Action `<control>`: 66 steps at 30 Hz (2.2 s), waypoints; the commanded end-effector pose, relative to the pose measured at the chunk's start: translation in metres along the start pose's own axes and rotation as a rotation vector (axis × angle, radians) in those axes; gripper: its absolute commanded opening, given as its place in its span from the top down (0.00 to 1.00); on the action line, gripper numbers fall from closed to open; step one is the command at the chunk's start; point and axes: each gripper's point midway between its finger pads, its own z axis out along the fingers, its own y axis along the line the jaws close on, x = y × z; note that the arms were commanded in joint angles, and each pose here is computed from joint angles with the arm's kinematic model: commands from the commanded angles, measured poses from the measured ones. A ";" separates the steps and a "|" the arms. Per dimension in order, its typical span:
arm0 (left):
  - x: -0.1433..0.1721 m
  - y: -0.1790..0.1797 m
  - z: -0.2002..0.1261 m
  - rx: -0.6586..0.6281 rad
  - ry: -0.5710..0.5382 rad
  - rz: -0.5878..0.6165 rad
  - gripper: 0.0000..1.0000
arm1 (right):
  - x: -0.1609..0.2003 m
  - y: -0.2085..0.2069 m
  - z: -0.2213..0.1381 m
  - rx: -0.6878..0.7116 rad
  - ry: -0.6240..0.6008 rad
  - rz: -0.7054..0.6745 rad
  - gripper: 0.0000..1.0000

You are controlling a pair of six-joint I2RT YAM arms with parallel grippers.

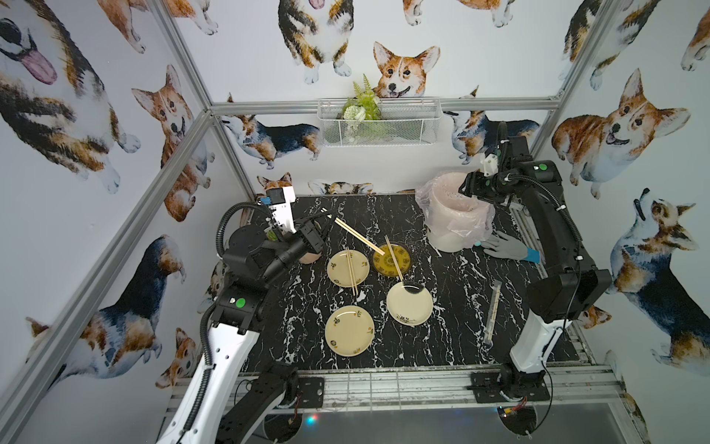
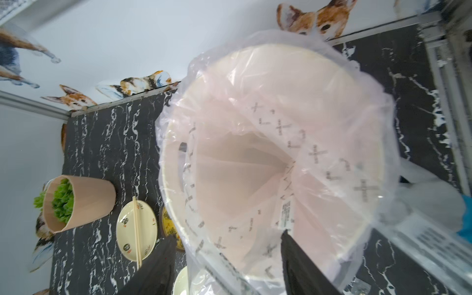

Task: Remove the packaging of disposable chopsticks
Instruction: Place the packet bag in the trash bin.

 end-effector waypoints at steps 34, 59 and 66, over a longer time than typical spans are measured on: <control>0.004 0.007 -0.004 -0.019 -0.016 -0.007 1.00 | -0.010 0.022 -0.008 -0.135 -0.011 0.026 0.18; 0.005 0.013 0.005 -0.020 -0.009 -0.036 1.00 | -0.048 -0.038 0.003 0.288 -0.105 -0.130 0.10; 0.003 0.014 0.007 -0.025 -0.010 -0.034 1.00 | -0.077 -0.016 0.013 0.334 -0.203 -0.229 0.04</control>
